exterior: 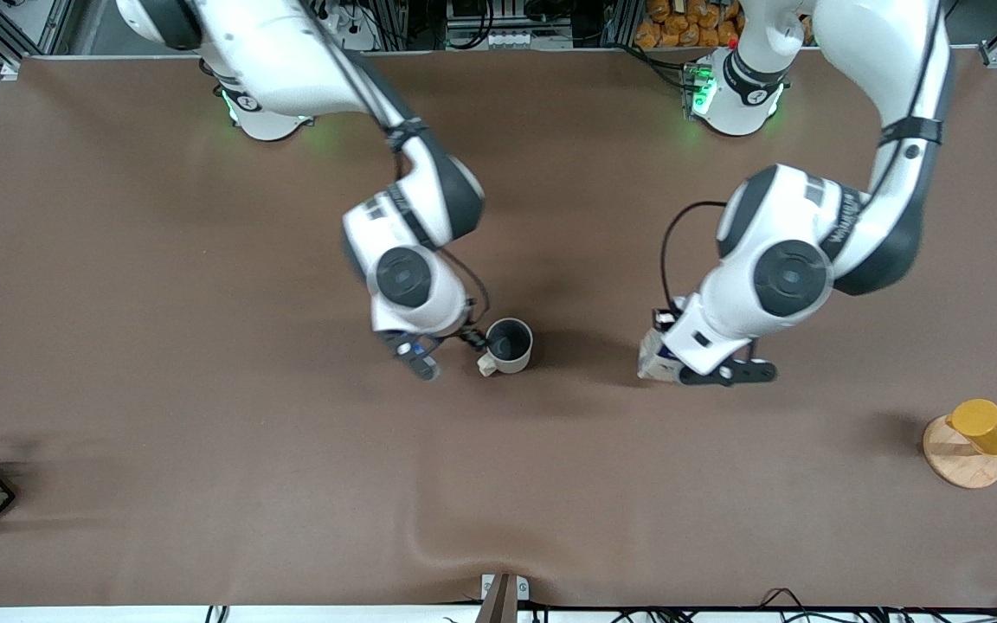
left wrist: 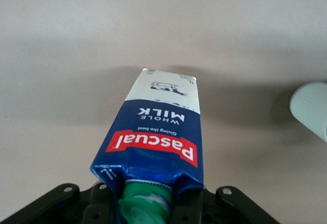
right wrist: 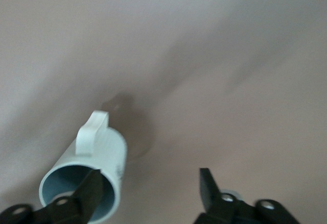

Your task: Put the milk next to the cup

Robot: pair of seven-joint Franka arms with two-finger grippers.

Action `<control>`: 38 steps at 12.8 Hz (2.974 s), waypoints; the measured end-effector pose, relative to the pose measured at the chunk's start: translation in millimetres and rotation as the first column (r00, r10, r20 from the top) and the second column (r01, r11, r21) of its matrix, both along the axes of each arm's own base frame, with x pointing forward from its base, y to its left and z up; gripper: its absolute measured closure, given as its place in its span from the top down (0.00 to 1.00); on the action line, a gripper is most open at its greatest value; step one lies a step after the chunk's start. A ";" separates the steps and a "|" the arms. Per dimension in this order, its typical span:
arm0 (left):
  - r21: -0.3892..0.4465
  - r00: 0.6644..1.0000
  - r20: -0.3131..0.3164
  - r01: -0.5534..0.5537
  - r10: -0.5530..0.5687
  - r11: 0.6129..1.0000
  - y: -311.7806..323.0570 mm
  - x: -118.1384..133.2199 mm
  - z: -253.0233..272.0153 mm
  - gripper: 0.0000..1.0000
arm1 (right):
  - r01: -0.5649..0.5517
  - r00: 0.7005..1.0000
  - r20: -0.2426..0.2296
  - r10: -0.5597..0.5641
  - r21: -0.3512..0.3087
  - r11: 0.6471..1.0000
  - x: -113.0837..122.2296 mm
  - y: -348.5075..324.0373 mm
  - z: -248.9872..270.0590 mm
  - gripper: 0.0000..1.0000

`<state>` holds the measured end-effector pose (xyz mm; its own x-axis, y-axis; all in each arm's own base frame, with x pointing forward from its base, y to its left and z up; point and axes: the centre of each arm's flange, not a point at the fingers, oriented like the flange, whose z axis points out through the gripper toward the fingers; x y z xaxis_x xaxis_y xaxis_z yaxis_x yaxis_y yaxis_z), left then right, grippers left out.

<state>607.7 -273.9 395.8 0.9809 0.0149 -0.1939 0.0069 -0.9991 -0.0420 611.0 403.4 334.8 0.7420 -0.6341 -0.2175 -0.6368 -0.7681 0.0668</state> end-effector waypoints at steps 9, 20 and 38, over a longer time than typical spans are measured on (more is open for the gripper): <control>-0.043 0.996 -0.067 -0.059 0.056 0.997 -165.3 -83.9 -1.2 0.31 | -0.440 0.894 0.005 0.449 0.207 0.874 73.7 -411.5 87.6 1.00; -0.052 0.987 -0.066 -0.148 0.144 0.988 -227.0 -89.9 -45.6 0.31 | -0.630 0.775 0.143 0.615 0.102 0.770 4.2 -549.7 197.1 1.00; -0.126 0.991 0.015 -0.131 0.133 0.983 -229.6 -89.6 24.2 1.00 | -0.608 0.762 0.218 0.609 -0.079 0.790 -58.4 -470.2 299.5 1.00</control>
<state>518.1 -503.4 420.0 0.9761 0.1217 -0.1798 0.1386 -0.9867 0.0847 552.6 -66.9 634.4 0.9995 -0.0331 0.0007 -0.0331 -0.9994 -0.0131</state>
